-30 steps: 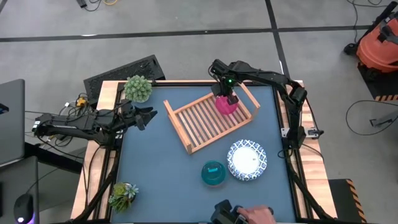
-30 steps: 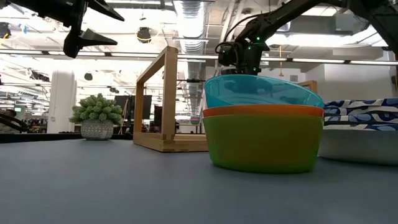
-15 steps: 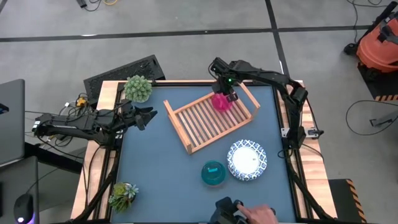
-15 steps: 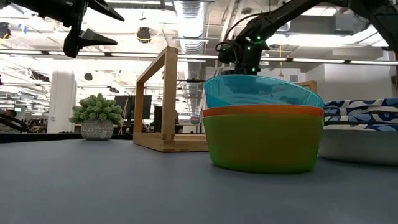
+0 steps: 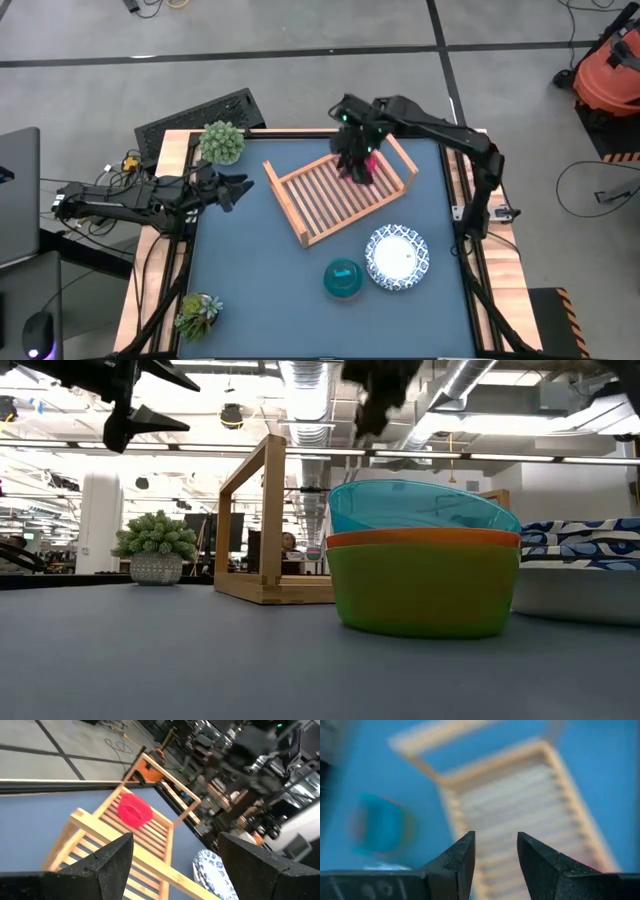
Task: Place and stack bowls onto a shelf
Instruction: Stack the blue bowl on top of the pink bowl on the shelf
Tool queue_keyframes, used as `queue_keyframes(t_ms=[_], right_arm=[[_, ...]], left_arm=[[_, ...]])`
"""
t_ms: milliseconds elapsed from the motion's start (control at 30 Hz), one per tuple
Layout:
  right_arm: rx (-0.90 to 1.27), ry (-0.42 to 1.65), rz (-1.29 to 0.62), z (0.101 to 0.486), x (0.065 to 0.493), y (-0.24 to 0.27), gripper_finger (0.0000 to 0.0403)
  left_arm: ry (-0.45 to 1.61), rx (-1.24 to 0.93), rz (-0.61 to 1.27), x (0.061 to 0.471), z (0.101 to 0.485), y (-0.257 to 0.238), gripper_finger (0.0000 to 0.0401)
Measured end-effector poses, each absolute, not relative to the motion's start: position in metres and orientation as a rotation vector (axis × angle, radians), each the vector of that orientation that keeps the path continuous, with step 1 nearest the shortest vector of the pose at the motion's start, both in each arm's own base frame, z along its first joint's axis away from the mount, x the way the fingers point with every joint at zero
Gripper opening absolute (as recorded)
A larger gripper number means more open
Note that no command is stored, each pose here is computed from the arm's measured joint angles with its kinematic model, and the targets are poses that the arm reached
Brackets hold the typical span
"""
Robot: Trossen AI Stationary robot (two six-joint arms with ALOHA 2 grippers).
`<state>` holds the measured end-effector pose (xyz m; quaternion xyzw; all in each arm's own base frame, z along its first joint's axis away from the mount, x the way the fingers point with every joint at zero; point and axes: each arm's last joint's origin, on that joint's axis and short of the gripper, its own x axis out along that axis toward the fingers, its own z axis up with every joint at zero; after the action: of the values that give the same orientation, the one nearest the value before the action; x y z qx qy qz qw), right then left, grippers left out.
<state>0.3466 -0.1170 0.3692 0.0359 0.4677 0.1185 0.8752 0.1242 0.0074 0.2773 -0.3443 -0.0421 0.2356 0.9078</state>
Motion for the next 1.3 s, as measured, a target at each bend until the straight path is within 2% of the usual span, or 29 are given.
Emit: queue_keyframes(t_ms=[100,233,500,733,933,1033,1300], right_arm=[[0.124,0.962,0.328,0.378,0.352,-0.074,0.017],[0.05,1.032,0.34,0.373,0.363,-0.015,0.017],[-0.153,1.228,0.28,0.319,0.386,0.073,0.017],[-0.13,1.379,0.226,0.266,0.408,0.087,0.017],[-0.111,1.446,0.207,0.246,0.414,0.088,0.017],[-0.11,1.447,0.199,0.246,0.414,0.088,0.017],[-0.009,1.34,0.109,0.284,0.401,0.089,0.017]], left_arm=[[-0.069,-0.716,0.441,0.125,0.277,0.006,0.0274],[-0.049,-0.721,0.393,0.125,0.277,0.005,0.0274],[-0.022,-0.712,0.336,0.126,0.277,0.003,0.0274],[0.028,-0.706,0.301,0.126,0.274,0.002,0.0274],[0.053,-0.707,0.274,0.126,0.273,0.001,0.0274],[0.059,-0.707,0.268,0.126,0.272,0.001,0.0274],[0.062,-0.706,0.268,0.126,0.272,0.001,0.0274]])
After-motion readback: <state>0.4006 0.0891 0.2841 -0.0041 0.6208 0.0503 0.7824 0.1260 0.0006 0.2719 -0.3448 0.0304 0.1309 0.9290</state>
